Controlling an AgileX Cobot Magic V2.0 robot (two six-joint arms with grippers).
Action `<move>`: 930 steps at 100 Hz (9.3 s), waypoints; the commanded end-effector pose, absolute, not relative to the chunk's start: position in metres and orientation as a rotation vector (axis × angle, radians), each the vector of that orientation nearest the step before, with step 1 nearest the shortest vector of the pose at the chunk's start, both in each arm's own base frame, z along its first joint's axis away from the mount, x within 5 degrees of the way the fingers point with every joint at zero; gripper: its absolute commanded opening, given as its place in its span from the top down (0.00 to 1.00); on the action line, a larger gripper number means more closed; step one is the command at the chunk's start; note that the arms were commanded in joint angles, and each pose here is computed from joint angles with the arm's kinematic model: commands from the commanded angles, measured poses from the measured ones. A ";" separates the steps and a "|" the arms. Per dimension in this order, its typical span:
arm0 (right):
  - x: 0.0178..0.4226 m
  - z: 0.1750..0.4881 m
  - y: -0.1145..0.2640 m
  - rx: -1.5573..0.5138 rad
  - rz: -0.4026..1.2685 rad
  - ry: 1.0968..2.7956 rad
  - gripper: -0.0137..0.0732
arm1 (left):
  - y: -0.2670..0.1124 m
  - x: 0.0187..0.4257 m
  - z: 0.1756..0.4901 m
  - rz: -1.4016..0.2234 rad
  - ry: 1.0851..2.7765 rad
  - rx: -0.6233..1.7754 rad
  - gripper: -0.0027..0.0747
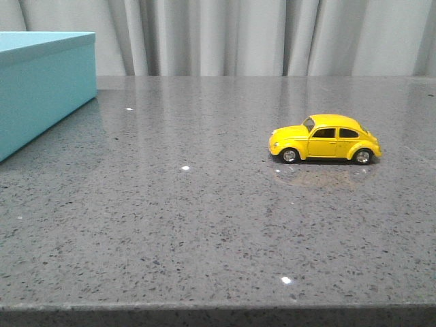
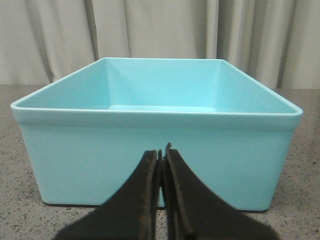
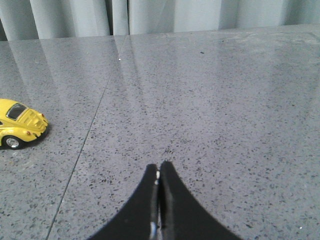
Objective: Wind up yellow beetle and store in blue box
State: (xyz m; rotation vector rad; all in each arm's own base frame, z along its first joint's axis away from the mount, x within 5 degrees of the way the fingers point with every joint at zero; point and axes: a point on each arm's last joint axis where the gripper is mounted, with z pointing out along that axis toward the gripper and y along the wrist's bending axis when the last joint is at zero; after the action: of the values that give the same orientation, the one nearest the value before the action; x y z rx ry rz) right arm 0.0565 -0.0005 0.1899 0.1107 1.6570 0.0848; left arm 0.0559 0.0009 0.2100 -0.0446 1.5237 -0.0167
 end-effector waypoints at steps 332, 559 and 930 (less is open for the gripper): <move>0.123 0.343 0.004 0.180 0.201 1.937 0.55 | 0.001 0.100 0.341 -0.059 1.531 -0.067 0.58; 0.303 0.295 0.161 0.235 0.184 2.785 0.26 | 0.001 0.100 0.341 -0.062 1.524 -0.070 0.58; 0.125 0.412 0.037 0.200 0.494 1.916 0.26 | -0.147 0.283 0.325 -0.028 2.147 1.584 0.37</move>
State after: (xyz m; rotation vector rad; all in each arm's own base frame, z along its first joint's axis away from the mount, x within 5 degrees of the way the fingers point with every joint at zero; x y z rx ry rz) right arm 0.1256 0.0376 0.3966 0.2336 2.0219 0.4767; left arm 0.2801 -0.1419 0.3113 1.5979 2.1999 -0.0299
